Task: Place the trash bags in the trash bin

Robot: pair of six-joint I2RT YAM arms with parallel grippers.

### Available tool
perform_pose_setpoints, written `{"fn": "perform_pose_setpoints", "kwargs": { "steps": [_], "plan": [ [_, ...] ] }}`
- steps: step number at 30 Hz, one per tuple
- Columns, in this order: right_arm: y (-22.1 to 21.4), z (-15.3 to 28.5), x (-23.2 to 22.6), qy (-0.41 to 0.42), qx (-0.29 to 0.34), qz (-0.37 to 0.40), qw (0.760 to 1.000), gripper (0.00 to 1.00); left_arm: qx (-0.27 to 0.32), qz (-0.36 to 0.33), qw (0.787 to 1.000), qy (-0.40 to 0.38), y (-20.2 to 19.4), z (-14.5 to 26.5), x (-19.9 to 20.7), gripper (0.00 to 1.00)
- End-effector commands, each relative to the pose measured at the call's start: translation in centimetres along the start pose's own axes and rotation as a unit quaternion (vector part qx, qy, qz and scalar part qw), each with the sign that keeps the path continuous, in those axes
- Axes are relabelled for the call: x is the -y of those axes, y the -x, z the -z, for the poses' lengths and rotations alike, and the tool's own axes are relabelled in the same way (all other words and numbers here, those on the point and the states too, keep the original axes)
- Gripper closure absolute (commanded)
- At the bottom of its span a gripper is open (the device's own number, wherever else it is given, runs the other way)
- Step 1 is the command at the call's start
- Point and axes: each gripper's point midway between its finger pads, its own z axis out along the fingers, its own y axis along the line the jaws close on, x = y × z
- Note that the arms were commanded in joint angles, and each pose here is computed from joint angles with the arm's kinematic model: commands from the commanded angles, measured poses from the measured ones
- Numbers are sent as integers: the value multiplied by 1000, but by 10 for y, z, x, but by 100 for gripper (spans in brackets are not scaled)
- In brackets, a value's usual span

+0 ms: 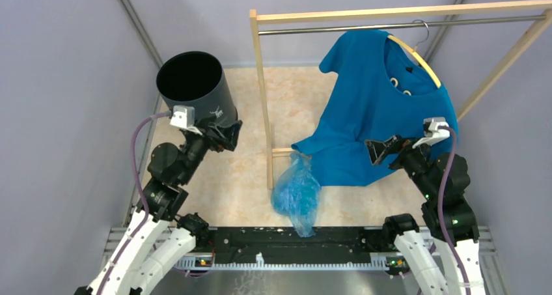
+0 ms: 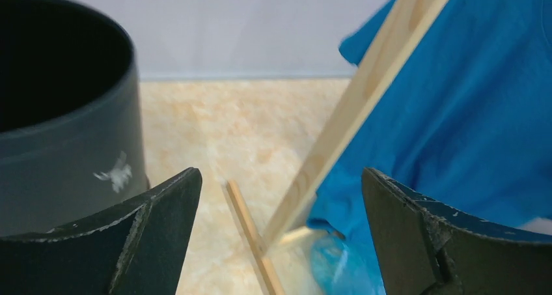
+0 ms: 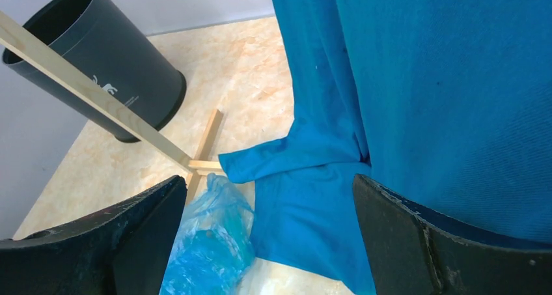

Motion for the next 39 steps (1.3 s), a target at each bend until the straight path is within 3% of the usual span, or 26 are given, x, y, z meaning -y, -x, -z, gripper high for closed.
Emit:
{"fn": "perform_pose_setpoints", "kwargs": {
  "steps": [1, 5, 9, 14, 17, 21, 28, 32, 39],
  "plan": [
    [11, 3, -4, 2, 15, -4, 1000, 1, -104, 60, 991, -58, -62, 2, 19, 2],
    [-1, -3, -11, 33, -1, -4, 999, 1, -203, 115, 963, -135, -112, 12, 46, 2],
    [-13, -5, -23, 77, -12, -9, 997, 1, -300, 168, 922, -178, -158, 26, 63, 2],
    [-32, -7, -44, 151, -31, -37, 987, 1, -373, 206, 881, -204, -199, 40, 83, 2],
    [-44, -12, -56, 194, -54, -72, 977, 1, -387, 183, 880, -208, -212, 43, 104, 2],
    [-65, -21, -63, 220, -83, -119, 965, 1, -388, 117, 897, -178, -215, 34, 115, 2],
    [-118, -41, -67, 180, -153, -109, 966, 1, -418, 6, 899, -133, -244, 18, 131, 4],
    [-138, -49, -68, 161, -181, -91, 966, 1, -424, -62, 897, -106, -262, 14, 140, 16],
    [-150, -54, -27, 52, -176, -76, 980, 1, -420, -151, 893, -66, -279, 7, 145, 34]
  ]
}}
